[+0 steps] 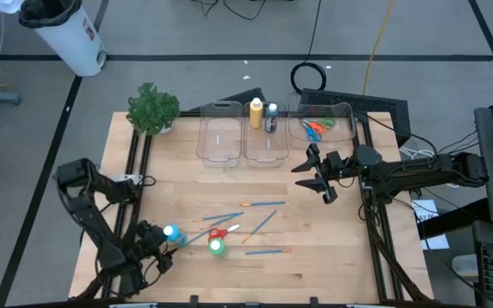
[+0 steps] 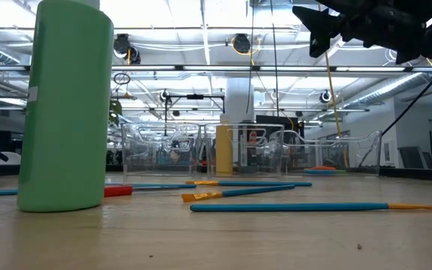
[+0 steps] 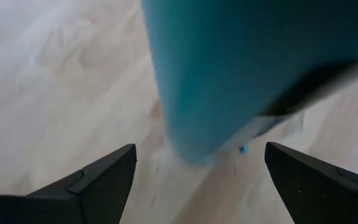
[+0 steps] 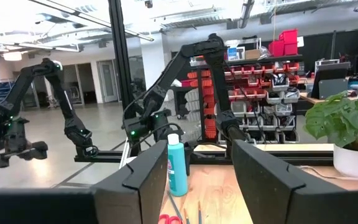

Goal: Pick & Place Paint Supplies
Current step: Put the blue paint bottle into the middle transparent bin

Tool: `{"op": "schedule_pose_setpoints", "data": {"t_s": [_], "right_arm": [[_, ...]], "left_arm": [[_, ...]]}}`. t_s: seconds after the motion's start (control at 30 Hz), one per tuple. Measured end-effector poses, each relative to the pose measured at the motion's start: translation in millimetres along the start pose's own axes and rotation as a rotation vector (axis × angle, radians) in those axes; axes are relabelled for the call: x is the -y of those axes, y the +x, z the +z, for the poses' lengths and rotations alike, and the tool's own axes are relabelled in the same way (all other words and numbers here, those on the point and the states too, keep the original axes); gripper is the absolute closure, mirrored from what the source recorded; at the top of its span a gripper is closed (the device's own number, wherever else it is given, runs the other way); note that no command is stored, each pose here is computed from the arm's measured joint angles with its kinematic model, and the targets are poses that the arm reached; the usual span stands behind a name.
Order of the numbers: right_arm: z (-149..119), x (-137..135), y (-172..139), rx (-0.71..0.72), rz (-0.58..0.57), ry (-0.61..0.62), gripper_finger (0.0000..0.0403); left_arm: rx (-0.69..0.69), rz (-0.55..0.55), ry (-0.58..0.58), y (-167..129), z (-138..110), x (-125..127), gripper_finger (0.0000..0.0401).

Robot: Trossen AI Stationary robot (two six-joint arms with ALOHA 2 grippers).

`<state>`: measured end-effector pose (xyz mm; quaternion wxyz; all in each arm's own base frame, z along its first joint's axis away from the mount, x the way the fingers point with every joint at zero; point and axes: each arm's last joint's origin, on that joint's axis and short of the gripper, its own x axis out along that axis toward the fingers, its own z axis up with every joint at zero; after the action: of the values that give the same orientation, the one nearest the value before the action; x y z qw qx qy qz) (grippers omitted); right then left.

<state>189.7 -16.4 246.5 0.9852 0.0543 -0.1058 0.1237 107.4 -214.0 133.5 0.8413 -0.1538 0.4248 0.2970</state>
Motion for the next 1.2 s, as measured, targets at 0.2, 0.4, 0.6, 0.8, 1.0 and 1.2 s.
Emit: {"op": "schedule_pose_setpoints", "data": {"t_s": [0.2,0.4,0.6,0.8,1.0,1.2], "right_arm": [[-0.2,0.0,0.0,-0.002,0.000,-0.003,0.0232],[-0.4,0.1,0.0,-0.004,-0.001,-0.003,0.0232],[-0.4,0.1,0.0,-0.004,-0.001,-0.007,0.0232],[-0.4,0.1,0.0,-0.004,-0.001,-0.006,0.0232],[-0.4,0.1,0.0,-0.004,-0.001,-0.006,0.0232],[-0.5,0.1,0.0,-0.004,-0.001,-0.006,0.0232]], "left_arm": [[0.149,0.021,0.042,18.0,-7.9,4.8,0.0038],[0.251,0.031,0.038,32.8,-17.1,6.7,0.0038],[0.368,0.028,0.026,45.3,-22.0,7.2,0.0038],[0.424,0.044,0.022,59.8,-22.1,9.5,0.0038],[0.484,0.046,0.025,66.2,-15.3,11.6,0.0039],[0.494,0.045,0.025,66.6,-14.1,12.0,0.0080]]}}
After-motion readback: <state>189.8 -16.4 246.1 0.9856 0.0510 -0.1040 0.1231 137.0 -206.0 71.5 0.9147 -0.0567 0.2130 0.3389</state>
